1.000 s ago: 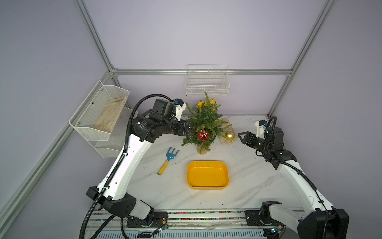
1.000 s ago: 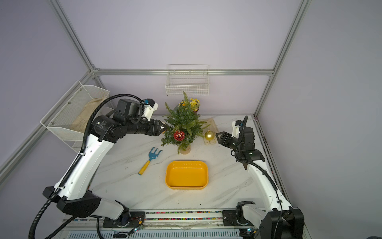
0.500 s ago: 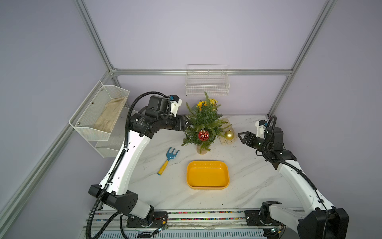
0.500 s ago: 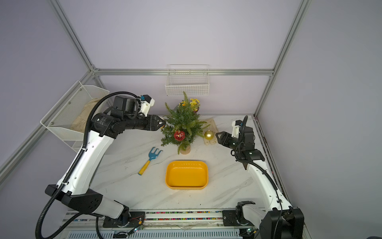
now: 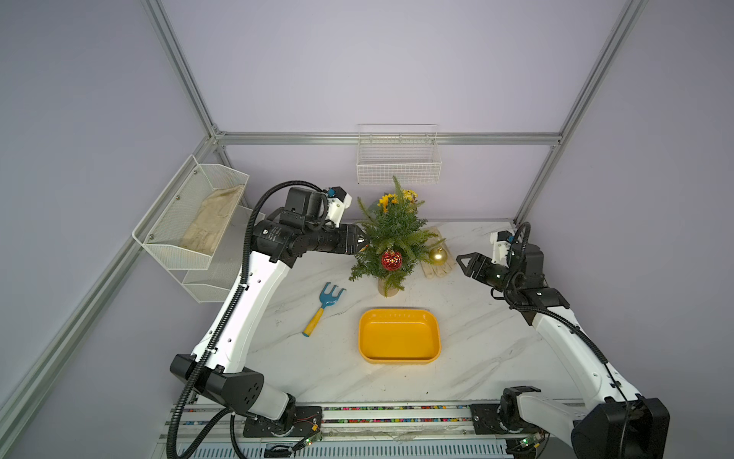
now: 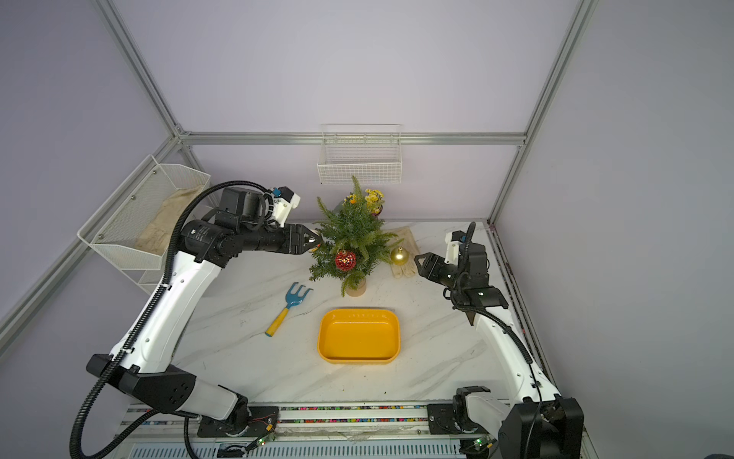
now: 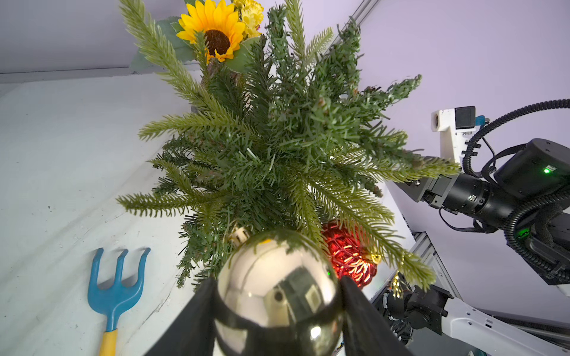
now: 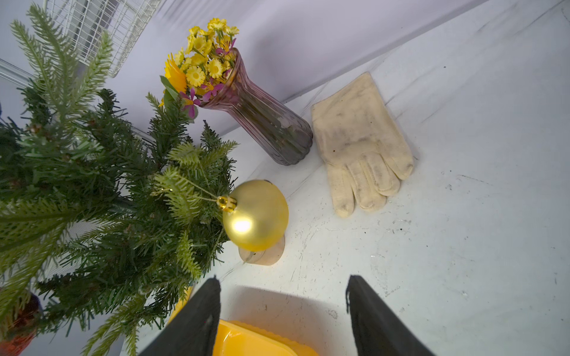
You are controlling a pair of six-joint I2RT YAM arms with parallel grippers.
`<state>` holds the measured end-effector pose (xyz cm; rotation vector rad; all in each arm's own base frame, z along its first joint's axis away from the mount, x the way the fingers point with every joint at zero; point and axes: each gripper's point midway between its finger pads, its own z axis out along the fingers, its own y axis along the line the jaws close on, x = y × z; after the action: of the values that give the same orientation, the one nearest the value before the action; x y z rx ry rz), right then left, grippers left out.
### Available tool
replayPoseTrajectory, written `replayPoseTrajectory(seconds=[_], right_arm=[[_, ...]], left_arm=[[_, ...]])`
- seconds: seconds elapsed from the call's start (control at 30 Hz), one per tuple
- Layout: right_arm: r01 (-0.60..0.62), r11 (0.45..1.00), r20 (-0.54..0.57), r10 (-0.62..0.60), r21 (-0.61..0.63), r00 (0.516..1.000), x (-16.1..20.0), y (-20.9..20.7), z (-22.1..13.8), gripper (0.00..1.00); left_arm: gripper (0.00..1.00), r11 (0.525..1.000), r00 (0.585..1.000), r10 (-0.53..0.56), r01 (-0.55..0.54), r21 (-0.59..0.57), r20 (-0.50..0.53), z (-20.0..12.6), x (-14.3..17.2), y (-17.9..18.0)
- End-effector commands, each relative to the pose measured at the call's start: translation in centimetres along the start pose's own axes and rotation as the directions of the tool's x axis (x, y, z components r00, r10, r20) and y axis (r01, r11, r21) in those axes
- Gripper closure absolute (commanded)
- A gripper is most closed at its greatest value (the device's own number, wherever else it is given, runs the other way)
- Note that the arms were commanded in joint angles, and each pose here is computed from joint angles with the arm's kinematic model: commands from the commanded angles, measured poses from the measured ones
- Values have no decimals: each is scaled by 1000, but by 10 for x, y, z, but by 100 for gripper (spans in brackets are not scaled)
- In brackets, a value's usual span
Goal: Decorate the small christmas tree with ornaments
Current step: Hang an ornament on the christmas tree.
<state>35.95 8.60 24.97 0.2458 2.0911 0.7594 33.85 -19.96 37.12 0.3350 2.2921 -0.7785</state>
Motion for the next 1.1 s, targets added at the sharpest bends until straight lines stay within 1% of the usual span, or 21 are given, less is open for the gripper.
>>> replayPoseTrajectory(seconds=[0.0,0.2,0.57,0.87,0.9,1.07], right_arm=[[26,999,43,-25,-20,999,-16,8,-3,32],[28,999,44,-27,-20,999,-16,8,-3,32],[27,999,40,-26,-19,999,-15,7,-2,32],[29,999,43,-28,-18,999,-15,7,-3,32],[29,999,41,-28,-19,999,-15,7,-3,32],[28,999,44,-27,-20,999,-15,8,-3,32]], left_arm=[[45,1000,1000,3,-4,27,27,-7,1,-4],[45,1000,1000,-13,13,2,13,-4,7,7],[46,999,999,-39,39,-24,22,-10,10,22],[47,997,998,-59,59,-46,-5,-4,19,34],[47,998,999,-47,48,-43,23,-16,17,29],[48,997,998,-49,50,-51,25,-20,21,32]])
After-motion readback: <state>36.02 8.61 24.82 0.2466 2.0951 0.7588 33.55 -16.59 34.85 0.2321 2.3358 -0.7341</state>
